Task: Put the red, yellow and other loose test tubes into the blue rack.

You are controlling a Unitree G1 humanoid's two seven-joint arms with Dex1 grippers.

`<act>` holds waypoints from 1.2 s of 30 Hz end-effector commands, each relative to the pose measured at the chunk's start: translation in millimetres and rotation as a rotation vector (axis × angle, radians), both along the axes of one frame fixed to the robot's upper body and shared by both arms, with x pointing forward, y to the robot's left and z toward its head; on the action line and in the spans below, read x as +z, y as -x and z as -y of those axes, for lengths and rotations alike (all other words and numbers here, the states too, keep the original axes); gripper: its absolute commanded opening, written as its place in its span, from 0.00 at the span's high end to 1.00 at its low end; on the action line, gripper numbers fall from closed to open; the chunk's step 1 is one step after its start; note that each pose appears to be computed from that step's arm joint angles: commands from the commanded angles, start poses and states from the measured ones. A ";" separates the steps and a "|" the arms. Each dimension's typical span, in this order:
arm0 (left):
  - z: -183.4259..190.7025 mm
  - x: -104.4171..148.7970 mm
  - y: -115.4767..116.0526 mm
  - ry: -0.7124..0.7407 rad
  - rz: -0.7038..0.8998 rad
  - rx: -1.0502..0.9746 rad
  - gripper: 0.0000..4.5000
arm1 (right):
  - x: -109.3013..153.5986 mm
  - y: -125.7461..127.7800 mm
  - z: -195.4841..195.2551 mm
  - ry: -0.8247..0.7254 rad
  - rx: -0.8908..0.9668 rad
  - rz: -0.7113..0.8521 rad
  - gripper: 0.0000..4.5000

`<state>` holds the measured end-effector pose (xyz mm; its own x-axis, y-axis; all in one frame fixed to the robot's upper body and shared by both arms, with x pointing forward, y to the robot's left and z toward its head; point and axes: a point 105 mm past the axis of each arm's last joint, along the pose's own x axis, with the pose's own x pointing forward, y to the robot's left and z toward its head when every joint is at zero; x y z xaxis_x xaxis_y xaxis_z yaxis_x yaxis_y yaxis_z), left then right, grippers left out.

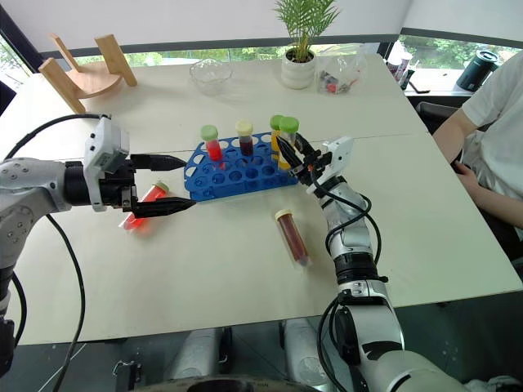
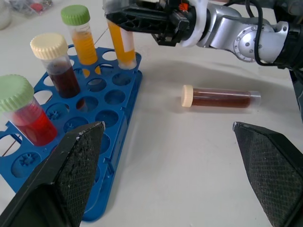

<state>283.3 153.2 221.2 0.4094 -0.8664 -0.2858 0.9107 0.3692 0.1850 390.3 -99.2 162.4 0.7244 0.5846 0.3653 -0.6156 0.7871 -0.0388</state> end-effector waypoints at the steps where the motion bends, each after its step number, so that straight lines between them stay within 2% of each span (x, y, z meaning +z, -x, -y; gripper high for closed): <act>1: 4.0 10.3 3.3 0.010 0.039 -0.013 0.00 | 6.8 -2.3 -2.8 0.016 -0.005 0.040 0.82; 6: 6.0 10.3 3.6 0.012 0.035 -0.017 0.00 | 2.8 -4.7 -4.9 0.034 -0.003 0.037 0.82; 8: 6.1 10.4 3.5 0.014 0.033 -0.016 0.00 | -1.0 -4.8 -5.0 0.046 0.005 0.021 0.60; 10: 5.7 9.1 3.7 0.012 0.029 -0.014 0.00 | -3.3 -1.3 -3.9 0.086 0.011 0.005 0.43; 13: 6.3 5.8 5.5 0.013 0.016 -0.015 0.00 | 0.9 7.9 5.1 0.200 -0.007 -0.002 0.06; 14: 5.6 3.9 6.6 0.010 0.008 -0.017 0.00 | 4.9 10.9 11.4 0.269 -0.019 -0.013 0.02; 17: 3.4 -2.1 10.9 -0.005 -0.014 -0.032 0.00 | 19.1 24.2 26.3 0.407 -0.030 -0.086 0.02; 20: 0.3 -6.6 14.1 -0.015 -0.029 -0.052 0.00 | 31.8 46.1 31.9 0.529 0.051 -0.307 0.02; 23: 2.3 -10.1 15.8 -0.016 -0.033 -0.071 0.00 | 26.3 67.5 32.9 0.647 0.094 -0.577 0.02; 27: 9.2 -13.1 14.9 0.000 -0.027 -0.088 0.00 | 12.6 88.8 26.5 0.766 0.135 -0.823 0.02; 36: 15.3 -14.5 14.2 0.022 -0.009 -0.103 0.00 | -28.2 86.3 11.1 0.816 0.118 -0.970 0.02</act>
